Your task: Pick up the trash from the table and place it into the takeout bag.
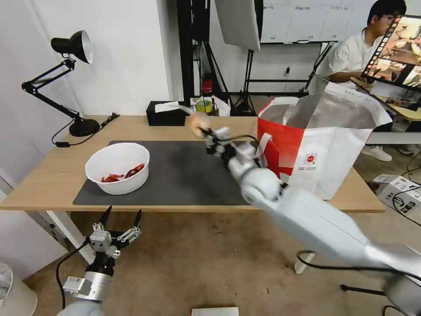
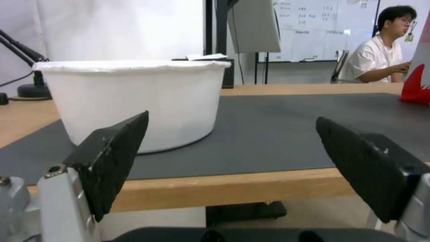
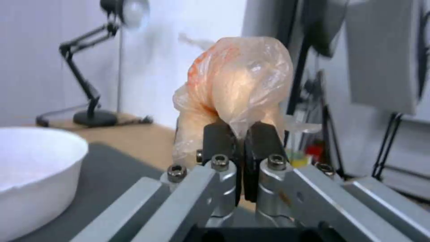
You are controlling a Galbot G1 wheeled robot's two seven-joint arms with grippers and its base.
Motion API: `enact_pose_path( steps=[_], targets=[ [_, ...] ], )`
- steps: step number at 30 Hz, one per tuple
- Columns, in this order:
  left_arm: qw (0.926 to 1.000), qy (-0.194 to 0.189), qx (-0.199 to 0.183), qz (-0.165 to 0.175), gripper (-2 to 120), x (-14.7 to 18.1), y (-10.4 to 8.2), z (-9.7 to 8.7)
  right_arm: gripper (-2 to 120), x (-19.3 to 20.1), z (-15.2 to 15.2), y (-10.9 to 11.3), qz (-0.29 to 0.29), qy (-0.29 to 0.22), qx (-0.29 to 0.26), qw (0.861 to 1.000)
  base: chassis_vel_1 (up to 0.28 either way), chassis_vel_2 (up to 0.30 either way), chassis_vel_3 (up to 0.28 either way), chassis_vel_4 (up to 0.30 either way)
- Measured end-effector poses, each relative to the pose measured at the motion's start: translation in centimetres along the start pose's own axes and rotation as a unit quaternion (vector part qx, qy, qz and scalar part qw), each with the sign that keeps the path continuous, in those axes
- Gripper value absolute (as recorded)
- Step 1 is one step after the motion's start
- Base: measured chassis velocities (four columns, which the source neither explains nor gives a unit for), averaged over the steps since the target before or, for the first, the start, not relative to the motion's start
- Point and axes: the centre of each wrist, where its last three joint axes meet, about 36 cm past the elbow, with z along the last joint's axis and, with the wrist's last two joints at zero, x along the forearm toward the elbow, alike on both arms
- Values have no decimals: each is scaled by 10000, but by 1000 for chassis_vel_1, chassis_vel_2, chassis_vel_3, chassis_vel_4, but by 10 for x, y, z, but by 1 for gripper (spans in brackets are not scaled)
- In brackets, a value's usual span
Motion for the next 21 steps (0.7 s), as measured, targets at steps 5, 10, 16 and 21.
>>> enact_pose_path(
  steps=[5, 10, 16, 21],
  targets=[
    [10000, -15, -28, 14, 100, 0, -1, -1, 1, 32, 1, -6, 212, -276, -54, 9994, 0, 0, 0, 0],
    [10000, -21, -56, 26, 100, 1, -1, -3, 1, 59, 7, -11, 362, -443, -129, 9983, 0, 0, 0, 0],
    [10000, -33, -70, 34, 100, 0, -2, -4, 1, 66, -1, -17, 460, -651, -115, 9968, 0, 0, 0, 0],
    [10000, -35, -73, 32, 100, 0, -2, -5, 0, 56, -27, -33, 739, -1068, 108, 9915, 0, 0, 0, 0]
  ],
)
